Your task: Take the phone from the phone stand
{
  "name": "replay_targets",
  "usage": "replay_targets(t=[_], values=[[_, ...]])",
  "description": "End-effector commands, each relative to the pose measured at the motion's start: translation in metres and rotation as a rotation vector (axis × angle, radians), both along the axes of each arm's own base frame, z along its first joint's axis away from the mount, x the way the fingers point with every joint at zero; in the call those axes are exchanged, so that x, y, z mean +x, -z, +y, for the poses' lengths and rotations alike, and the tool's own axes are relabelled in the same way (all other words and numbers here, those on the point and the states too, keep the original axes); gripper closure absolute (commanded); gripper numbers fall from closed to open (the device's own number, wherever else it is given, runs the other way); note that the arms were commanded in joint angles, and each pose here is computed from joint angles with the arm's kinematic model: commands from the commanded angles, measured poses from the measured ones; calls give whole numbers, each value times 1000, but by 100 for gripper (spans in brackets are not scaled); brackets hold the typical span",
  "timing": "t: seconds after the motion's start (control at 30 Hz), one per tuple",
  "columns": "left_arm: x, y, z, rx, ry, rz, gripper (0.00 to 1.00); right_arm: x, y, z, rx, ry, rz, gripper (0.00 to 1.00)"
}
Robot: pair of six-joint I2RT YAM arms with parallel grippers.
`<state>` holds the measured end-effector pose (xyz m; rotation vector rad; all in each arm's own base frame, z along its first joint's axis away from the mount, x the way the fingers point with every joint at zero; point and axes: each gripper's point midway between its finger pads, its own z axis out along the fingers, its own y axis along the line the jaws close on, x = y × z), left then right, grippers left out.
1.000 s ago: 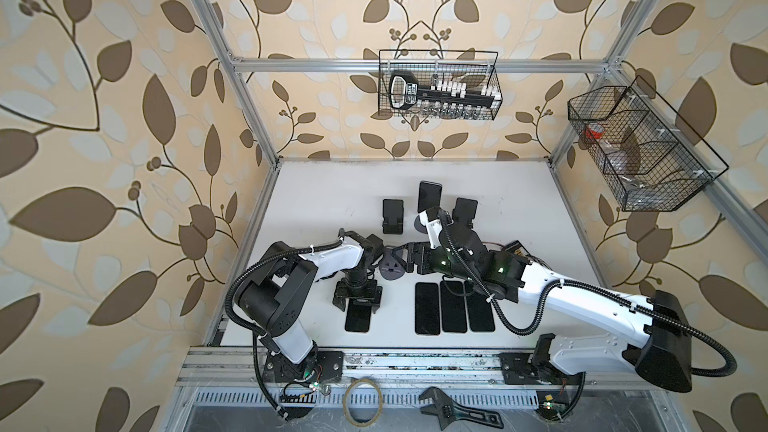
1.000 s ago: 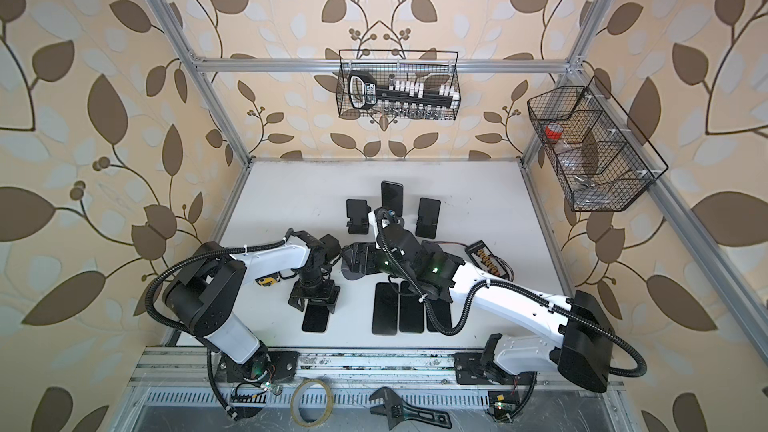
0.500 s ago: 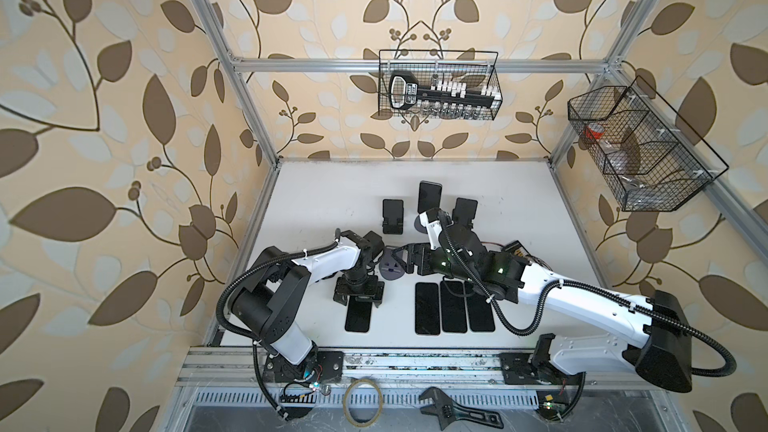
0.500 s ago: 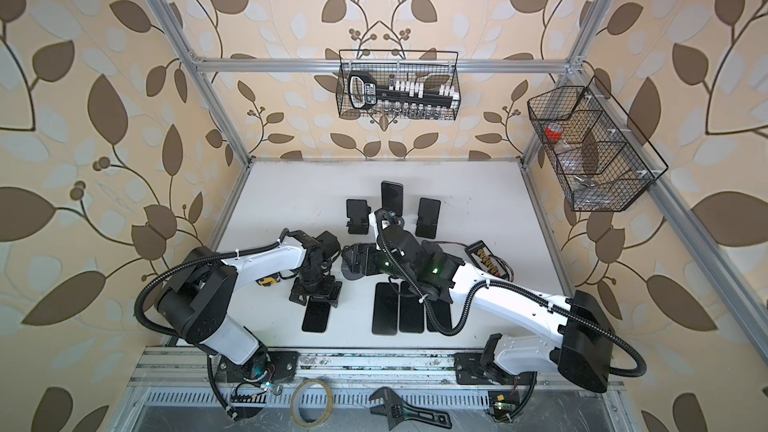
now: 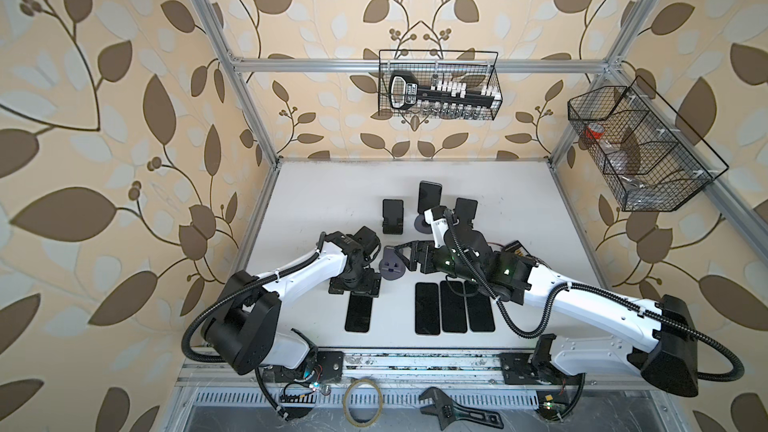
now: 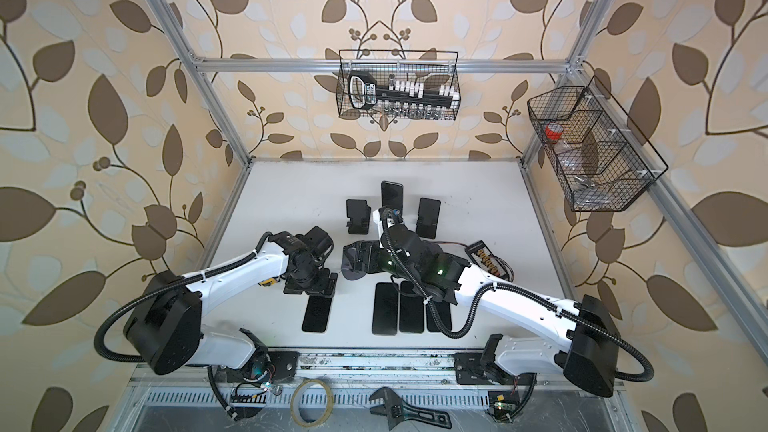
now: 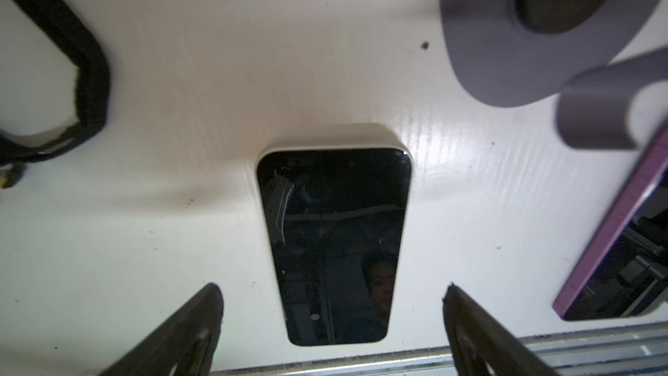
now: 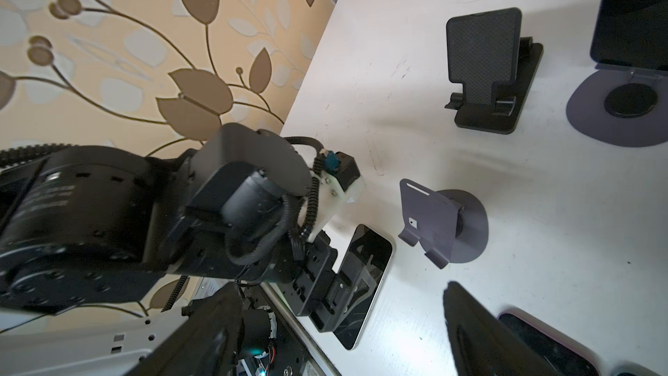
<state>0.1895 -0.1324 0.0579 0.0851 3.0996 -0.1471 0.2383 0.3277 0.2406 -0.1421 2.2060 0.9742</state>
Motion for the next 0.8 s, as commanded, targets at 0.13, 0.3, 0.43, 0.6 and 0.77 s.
replay_targets(t=[0.13,0.3,0.43,0.6,0.77], values=[[11,-24,12,1,-21,-181,2,6,-8,-6,-13,39,-17,12],[30,-48,6,-96,-9,-398,2,13,-10,-9,-26,67,-55,11],[43,-89,-3,-219,5,-602,2,21,-16,-13,-34,84,-76,11],[47,-110,-6,-252,80,-732,1,26,-26,-18,-51,110,-103,11],[45,-123,-16,-308,124,-741,1,26,-26,-22,-50,132,-96,10]])
